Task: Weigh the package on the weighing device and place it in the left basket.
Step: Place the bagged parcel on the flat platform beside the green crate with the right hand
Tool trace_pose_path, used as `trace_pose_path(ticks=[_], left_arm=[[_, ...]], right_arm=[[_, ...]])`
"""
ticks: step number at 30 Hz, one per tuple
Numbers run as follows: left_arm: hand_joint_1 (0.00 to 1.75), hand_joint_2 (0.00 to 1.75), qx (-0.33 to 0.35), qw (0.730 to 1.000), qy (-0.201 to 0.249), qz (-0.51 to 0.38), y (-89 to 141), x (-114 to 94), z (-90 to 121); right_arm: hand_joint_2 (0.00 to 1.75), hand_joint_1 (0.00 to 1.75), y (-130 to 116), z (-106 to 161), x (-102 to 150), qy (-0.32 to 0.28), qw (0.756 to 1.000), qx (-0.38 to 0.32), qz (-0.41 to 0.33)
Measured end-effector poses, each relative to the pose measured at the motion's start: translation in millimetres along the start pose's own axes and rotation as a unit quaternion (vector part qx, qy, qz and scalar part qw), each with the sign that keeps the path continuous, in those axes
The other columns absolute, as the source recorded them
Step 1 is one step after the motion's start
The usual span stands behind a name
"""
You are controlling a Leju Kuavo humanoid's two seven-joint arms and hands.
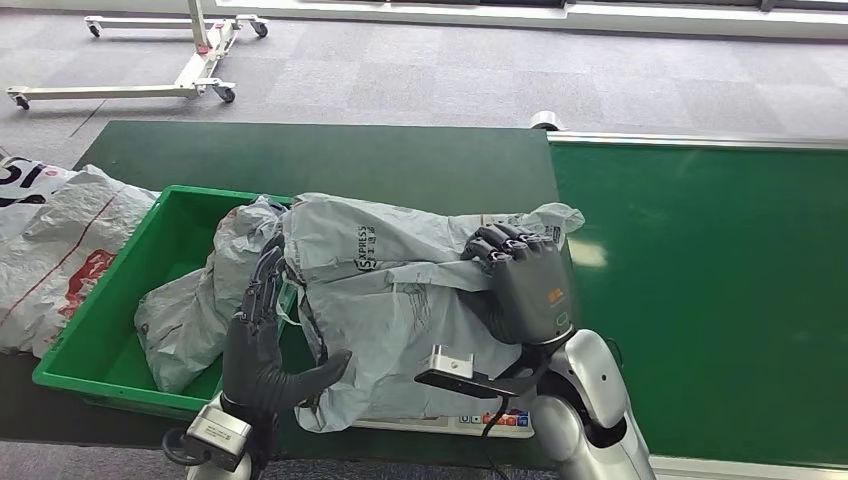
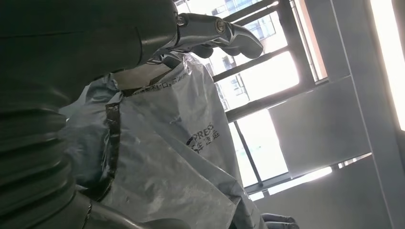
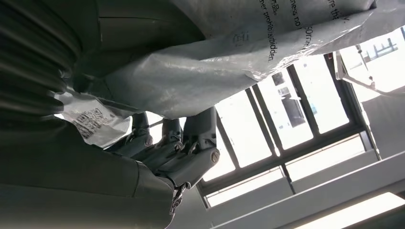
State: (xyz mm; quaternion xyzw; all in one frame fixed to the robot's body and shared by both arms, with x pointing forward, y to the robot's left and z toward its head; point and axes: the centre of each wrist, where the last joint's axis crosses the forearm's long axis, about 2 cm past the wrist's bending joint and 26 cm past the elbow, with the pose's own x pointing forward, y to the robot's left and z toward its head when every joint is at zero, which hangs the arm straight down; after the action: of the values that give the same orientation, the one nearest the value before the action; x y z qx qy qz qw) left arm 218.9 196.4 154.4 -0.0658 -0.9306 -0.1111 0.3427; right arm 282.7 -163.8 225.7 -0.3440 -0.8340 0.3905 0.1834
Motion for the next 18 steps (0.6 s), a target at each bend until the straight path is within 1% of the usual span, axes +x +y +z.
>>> trace_pose_path(ticks=[18], left_arm=[[0.0, 1.75, 0.001, 1.0, 0.002, -0.005, 0.5, 0.1, 1.8]], right_arm=[[1.75, 0.0, 4.6, -2.2, -4.2, 0.002, 1.0, 0.004, 0.017]])
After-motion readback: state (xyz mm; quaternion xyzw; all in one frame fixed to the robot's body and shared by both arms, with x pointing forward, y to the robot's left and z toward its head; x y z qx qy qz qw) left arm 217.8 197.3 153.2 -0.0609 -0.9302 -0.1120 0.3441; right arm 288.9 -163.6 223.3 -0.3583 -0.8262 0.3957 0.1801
